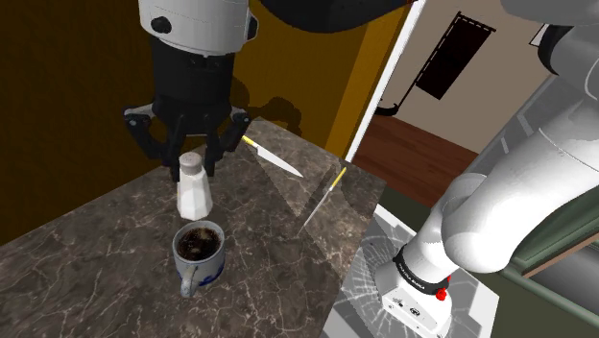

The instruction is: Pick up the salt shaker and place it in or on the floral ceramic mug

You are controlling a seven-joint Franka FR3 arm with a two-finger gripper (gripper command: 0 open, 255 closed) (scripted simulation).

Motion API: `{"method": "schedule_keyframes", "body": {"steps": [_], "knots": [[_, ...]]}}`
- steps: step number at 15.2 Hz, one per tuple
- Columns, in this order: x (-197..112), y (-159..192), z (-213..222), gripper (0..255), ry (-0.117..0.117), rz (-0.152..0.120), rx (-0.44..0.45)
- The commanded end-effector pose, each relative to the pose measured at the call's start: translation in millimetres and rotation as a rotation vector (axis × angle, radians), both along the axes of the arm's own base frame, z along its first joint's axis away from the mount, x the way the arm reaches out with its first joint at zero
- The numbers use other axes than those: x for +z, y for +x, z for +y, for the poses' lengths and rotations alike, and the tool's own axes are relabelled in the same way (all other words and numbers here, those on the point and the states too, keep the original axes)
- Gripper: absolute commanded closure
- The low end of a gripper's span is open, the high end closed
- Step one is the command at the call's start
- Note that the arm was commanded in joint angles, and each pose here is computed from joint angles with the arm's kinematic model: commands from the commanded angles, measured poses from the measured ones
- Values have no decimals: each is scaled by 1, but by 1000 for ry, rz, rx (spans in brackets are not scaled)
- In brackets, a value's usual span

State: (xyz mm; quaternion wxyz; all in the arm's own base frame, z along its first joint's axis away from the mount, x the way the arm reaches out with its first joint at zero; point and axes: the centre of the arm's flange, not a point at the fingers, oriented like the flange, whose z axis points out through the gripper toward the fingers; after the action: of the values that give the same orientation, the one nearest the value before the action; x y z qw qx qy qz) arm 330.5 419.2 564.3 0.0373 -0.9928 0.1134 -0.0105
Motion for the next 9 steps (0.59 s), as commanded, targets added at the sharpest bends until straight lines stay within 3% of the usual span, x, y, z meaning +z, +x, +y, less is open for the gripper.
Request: {"method": "schedule_keyframes", "body": {"steps": [1, 9], "knots": [[-8, -3, 3, 255, 0, 0, -1], [-50, -3, 3, 255, 0, 0, -1]]}}
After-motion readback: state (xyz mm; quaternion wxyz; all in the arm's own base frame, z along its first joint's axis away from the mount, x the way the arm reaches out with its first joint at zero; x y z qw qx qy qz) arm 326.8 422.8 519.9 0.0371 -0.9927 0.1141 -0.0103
